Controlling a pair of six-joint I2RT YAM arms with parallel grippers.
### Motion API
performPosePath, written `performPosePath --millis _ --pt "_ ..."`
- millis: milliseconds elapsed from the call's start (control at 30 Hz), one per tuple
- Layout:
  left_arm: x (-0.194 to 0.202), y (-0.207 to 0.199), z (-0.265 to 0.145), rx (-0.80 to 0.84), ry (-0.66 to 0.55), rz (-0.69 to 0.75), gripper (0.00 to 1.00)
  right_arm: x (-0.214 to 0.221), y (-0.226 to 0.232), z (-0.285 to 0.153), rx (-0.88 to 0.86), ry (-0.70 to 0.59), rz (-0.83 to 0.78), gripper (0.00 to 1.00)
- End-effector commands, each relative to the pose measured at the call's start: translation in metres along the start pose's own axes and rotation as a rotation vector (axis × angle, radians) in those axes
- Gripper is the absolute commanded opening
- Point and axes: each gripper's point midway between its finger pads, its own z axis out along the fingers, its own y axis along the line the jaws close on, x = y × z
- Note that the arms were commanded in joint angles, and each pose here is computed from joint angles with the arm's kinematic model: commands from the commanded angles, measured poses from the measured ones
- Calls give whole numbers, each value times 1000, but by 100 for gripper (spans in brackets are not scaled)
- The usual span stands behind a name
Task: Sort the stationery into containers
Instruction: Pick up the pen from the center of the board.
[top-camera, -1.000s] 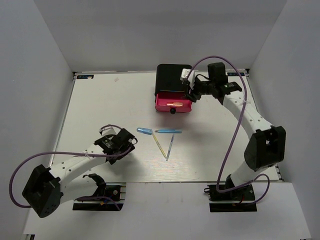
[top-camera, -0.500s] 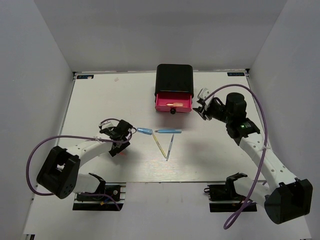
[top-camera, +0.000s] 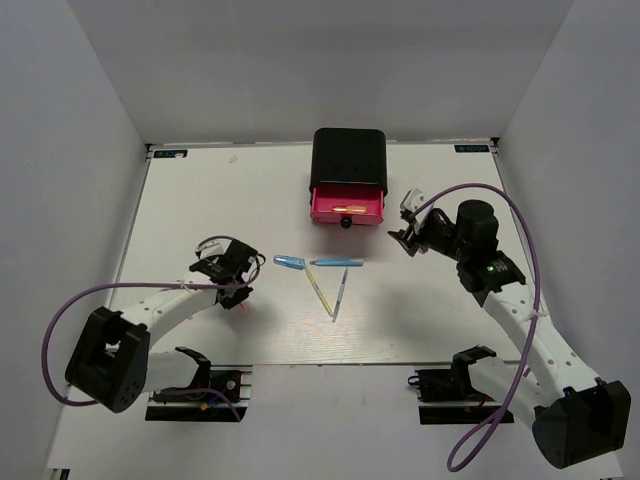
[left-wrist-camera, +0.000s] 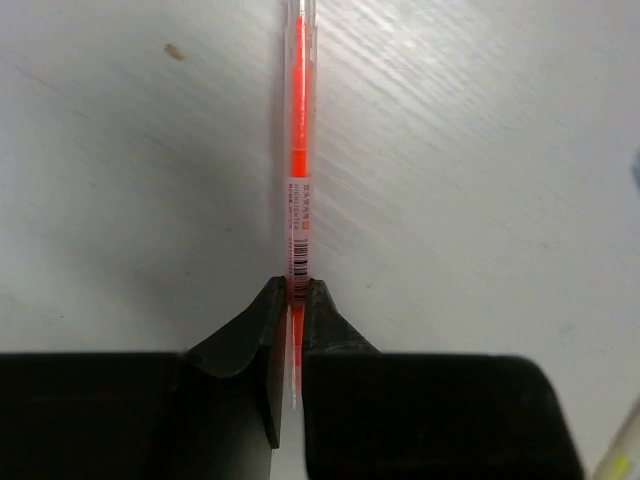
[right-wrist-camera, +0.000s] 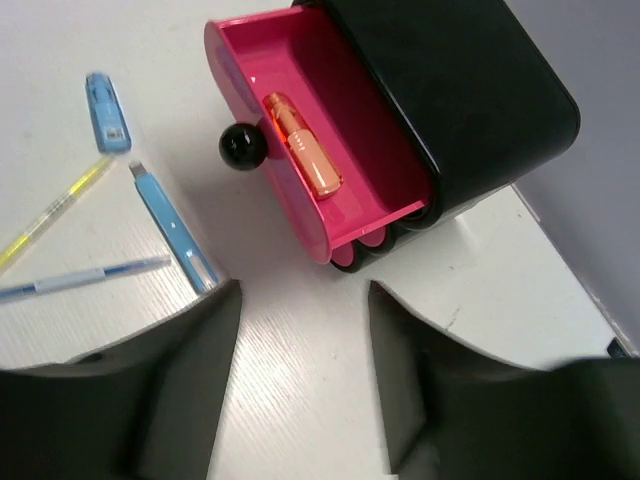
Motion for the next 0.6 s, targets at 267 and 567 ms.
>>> performPosePath --millis 267,567 --pt "-92 -165 -161 855 -331 514 0 3 31 -12 -104 -35 -19 58" --pt "-106 -241 -246 1283 -640 1024 0 14 47 -16 -161 -16 -7 10"
